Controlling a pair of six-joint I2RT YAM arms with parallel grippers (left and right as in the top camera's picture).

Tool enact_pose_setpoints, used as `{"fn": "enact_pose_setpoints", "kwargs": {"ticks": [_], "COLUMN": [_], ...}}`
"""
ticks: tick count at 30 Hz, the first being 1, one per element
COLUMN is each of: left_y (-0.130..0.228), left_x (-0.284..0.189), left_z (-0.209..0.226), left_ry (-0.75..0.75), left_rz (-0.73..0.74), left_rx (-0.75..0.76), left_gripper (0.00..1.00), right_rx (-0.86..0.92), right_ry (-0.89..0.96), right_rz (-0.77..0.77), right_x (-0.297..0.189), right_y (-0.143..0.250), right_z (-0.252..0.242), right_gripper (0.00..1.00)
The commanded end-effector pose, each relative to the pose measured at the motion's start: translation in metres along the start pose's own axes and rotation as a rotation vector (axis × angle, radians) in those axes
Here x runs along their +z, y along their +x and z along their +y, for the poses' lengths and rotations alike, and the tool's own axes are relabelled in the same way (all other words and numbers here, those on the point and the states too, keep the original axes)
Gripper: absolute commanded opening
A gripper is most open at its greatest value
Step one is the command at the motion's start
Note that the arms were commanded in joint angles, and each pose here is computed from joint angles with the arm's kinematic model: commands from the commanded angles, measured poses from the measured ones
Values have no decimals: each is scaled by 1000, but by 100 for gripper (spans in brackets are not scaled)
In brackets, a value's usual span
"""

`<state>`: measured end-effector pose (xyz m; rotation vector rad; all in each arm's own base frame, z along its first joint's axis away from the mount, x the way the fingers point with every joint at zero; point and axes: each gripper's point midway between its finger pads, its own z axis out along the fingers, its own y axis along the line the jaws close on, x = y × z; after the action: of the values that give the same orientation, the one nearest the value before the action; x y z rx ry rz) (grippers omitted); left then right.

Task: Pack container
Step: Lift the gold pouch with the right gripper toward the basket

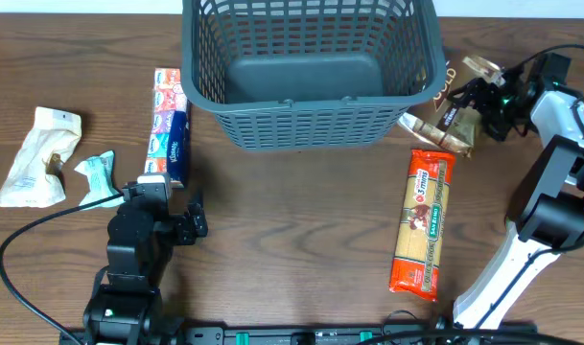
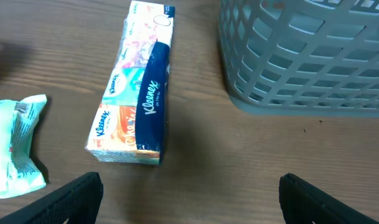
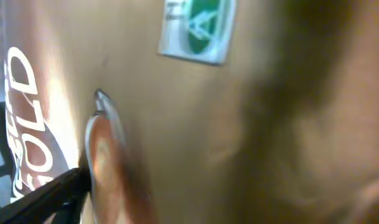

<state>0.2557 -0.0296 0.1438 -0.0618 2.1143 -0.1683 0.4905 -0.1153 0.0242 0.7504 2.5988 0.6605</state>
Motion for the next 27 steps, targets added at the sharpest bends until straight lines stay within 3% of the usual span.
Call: {"fn": "enact_pose_setpoints", "kwargs": {"ticks": [1,8,15,21,27], "left_y": [-14,-14,-14,-14,-14], "left_x": [-4,-4,-4,-4,-4], "left_z": [-1,-1,-1,-1,-1], "left_ry": [-4,-4,-4,-4,-4], "left_rz": [-29,-29,-29,-29,-29], "left_rx": [5,5,5,5,5], "left_gripper": [90,90,90,90,90], "right_rx": [6,8,-5,-16,-21], "right_ry": [-44,-44,-63,-64,-62], "right_rz": [51,53,54,48,40], "right_x": [15,15,15,15,15], "right_y": [11,11,11,10,8], "right_z": [-1,-1,2,2,2], "right_gripper": [78,52,36,7,1]}}
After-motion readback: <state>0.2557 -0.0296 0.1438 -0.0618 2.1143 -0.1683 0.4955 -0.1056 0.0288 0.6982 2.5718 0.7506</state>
